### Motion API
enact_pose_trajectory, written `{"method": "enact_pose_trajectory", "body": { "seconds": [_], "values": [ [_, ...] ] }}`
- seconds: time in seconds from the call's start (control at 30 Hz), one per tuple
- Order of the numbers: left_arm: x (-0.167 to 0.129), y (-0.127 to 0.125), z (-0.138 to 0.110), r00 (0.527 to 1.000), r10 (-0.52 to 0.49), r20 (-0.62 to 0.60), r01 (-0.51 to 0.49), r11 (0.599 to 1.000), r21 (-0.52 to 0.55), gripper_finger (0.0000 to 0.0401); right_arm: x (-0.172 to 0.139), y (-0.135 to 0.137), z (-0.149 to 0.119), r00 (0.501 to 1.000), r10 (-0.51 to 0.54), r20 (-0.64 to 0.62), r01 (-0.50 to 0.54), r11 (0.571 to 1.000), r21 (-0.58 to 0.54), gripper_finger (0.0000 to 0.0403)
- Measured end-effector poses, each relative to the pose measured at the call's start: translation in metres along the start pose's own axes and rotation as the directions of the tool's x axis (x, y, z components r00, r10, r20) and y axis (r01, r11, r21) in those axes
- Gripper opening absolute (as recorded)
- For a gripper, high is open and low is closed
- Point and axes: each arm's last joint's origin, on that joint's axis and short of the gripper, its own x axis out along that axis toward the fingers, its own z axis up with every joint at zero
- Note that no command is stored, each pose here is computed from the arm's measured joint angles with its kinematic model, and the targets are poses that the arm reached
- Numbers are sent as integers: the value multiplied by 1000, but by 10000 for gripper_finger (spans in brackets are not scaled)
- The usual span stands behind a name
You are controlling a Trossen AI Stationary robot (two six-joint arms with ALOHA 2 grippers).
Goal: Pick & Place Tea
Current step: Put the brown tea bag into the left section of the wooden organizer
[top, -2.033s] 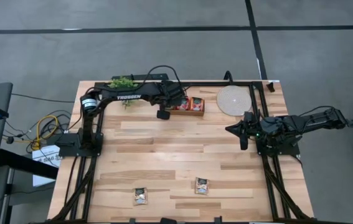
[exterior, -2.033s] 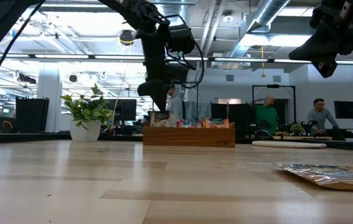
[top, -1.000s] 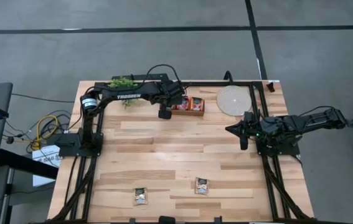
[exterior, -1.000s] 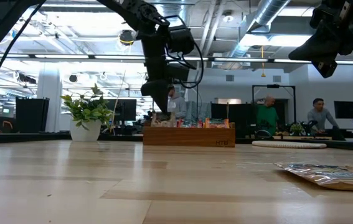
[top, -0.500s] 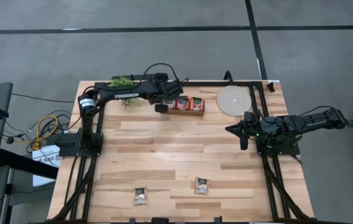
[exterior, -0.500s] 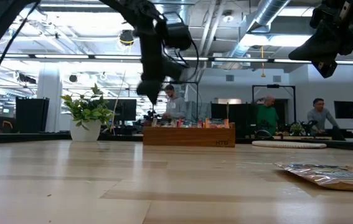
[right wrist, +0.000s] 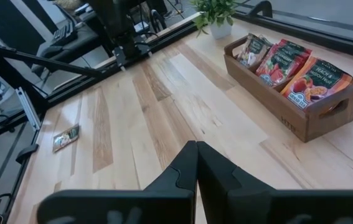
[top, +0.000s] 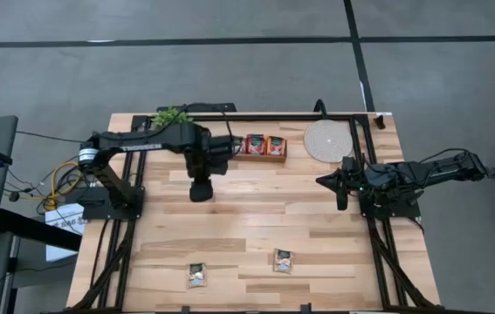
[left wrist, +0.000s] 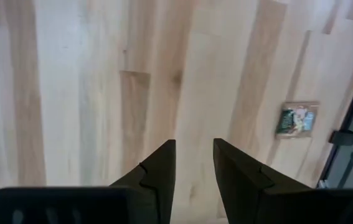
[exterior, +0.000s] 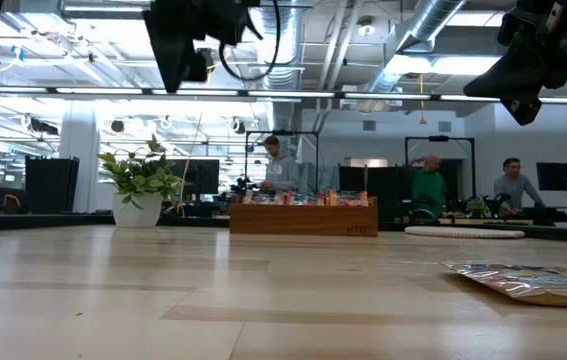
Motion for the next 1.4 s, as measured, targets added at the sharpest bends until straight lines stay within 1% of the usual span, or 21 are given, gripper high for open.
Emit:
{"method": "enact_pose_trajectory", "body": {
  "seconds": [0.1,0.27,0.33,0.47,0.6,0.7,0.83,0.97,1.1,1.27,1.4],
  "values": [
    [1,-22,-5,1000,-7,-6,7,1000,29,101,0,0,0,1000,0,0,0,1000,0,0],
    [11,-60,-10,999,-16,-28,19,994,106,101,0,0,0,1000,0,0,0,1000,0,0],
    [20,-71,-12,999,-20,-34,23,993,119,101,0,0,0,1000,0,-1,0,1000,-1,0],
    [39,-89,-23,995,0,-96,9,995,97,101,0,0,0,1000,0,-1,0,1000,-1,0],
    [67,-103,-37,987,45,-151,-32,996,89,101,0,0,0,1000,0,0,0,1000,0,0],
    [85,-112,-49,980,80,-181,-62,992,106,101,0,0,0,1000,0,0,0,1000,0,0],
    [108,-122,-61,980,106,-166,-89,991,104,101,0,0,0,1000,0,0,0,1000,0,0],
    [125,-134,-70,986,92,-141,-77,991,111,101,0,0,0,1000,0,0,0,1000,0,0],
    [135,-148,-81,990,80,-119,-66,991,119,101,0,0,0,1000,0,-1,0,1000,7,0],
    [146,-165,-87,999,43,-20,-41,996,84,101,0,0,0,1000,1,-1,-1,1000,17,0],
    [154,-172,-89,999,14,48,-17,999,51,101,0,0,0,1000,1,-1,-1,1000,17,0]
  ]
}}
